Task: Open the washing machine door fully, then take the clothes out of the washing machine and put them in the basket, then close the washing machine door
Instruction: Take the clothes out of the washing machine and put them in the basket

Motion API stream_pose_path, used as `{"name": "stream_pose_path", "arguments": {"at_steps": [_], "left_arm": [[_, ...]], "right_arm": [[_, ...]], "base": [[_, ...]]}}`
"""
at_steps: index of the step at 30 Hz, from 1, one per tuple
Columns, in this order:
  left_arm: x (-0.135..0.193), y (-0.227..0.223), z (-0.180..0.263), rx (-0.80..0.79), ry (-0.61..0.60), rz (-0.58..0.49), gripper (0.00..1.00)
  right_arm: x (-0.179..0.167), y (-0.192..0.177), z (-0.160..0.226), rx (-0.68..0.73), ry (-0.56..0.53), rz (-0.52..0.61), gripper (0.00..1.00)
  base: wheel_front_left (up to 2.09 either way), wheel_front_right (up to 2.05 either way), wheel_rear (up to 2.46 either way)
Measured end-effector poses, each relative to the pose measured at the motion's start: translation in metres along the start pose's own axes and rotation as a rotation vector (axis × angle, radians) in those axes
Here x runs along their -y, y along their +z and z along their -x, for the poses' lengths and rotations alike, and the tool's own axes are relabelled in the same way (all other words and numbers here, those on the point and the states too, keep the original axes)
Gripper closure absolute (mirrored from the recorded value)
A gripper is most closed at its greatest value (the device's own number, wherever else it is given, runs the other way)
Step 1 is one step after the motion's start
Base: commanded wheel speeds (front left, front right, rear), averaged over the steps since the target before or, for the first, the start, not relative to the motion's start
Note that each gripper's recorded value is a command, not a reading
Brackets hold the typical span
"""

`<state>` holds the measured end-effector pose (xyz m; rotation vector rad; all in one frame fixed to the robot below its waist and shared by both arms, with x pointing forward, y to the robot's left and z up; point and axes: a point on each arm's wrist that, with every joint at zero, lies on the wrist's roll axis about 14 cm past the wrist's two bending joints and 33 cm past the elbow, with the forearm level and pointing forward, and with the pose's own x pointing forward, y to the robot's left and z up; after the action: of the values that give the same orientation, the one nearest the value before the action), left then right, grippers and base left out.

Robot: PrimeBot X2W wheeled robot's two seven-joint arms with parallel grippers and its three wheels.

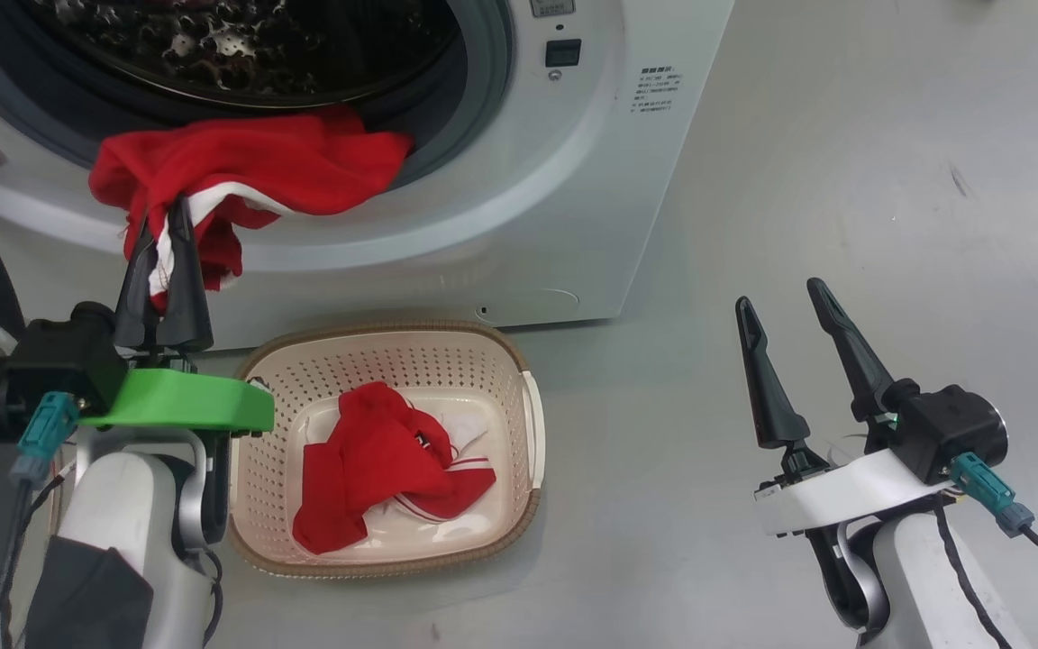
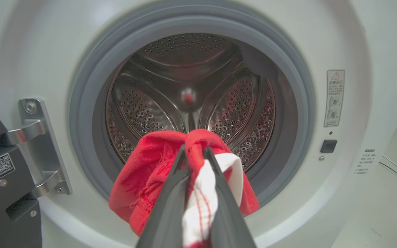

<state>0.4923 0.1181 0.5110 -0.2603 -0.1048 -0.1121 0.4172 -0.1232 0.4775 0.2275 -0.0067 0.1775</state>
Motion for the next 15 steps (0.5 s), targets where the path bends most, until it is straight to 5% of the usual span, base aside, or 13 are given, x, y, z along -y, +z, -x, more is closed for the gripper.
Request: {"name": "stream_pose_path", "arguments": {"at_steps": [15], "left_arm": [[0.009, 0.079, 0.023, 0.216, -0.011, -0.032, 1.0]], "right_arm": [[-0.016, 0.015, 0.012, 0.036, 0.041, 0.002, 0.0]], "base": [[0.0, 0.0, 0.0]]}}
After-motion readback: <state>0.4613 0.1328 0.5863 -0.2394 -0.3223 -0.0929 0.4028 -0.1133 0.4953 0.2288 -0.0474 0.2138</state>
